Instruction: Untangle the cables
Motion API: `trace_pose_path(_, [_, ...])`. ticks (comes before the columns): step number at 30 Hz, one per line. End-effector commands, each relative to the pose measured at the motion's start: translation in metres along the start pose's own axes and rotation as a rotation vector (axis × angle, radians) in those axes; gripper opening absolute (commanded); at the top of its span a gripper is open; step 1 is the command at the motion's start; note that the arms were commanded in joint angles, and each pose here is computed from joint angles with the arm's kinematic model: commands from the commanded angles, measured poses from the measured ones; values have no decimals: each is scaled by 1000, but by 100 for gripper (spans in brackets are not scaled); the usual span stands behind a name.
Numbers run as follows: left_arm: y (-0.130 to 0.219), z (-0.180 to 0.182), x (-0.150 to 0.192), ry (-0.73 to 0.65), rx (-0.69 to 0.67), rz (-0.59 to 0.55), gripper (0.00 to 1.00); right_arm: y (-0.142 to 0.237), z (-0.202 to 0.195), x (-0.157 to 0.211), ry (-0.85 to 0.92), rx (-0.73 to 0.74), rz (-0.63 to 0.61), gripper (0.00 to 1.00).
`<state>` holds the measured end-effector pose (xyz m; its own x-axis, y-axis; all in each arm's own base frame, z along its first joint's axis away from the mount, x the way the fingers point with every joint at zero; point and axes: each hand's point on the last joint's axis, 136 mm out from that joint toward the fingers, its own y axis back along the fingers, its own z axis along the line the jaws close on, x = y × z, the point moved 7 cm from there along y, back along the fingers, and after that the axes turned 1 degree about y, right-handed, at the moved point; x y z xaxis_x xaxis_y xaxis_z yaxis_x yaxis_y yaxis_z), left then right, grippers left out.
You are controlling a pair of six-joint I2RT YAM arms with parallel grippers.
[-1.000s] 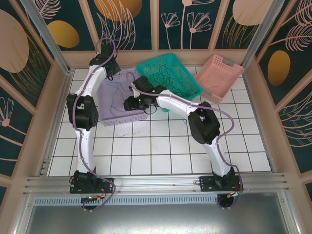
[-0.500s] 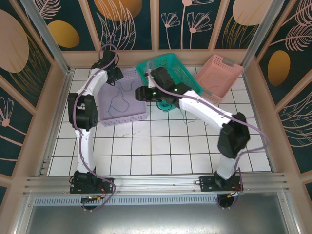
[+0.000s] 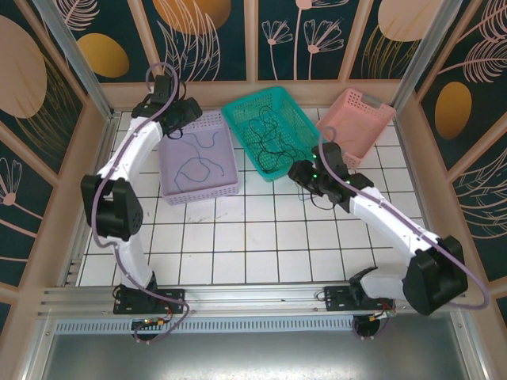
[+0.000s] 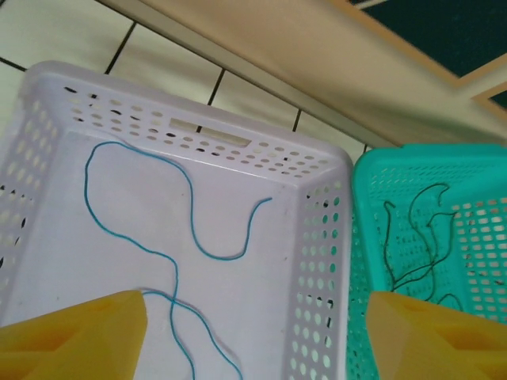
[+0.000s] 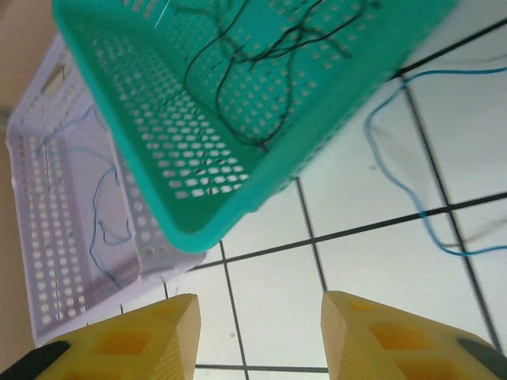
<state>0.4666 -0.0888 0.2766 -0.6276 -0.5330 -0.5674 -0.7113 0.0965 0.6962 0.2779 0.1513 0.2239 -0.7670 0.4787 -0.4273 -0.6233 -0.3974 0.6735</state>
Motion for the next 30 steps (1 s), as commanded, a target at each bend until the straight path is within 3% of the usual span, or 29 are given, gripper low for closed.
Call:
trace_pose_path(1, [30, -2, 6, 55, 30, -53, 69, 15, -20, -4, -86, 37, -50, 44])
trace_pose_path(5, [58, -20, 31, 37, 150, -23, 64, 27, -55, 1, -181, 137, -72, 45])
trace_pose_path(10, [81, -40, 88, 9, 295, 69, 56, 25, -96, 7, -355, 263, -52, 44])
trace_pose_path(19, [100, -47, 180, -31, 410, 208, 50, -34, -105, -3, -382, 292, 48, 45])
trace_pose_path(30, [109, -44, 200, -55, 399, 237, 50, -90, -106, -17, -363, 353, 57, 44])
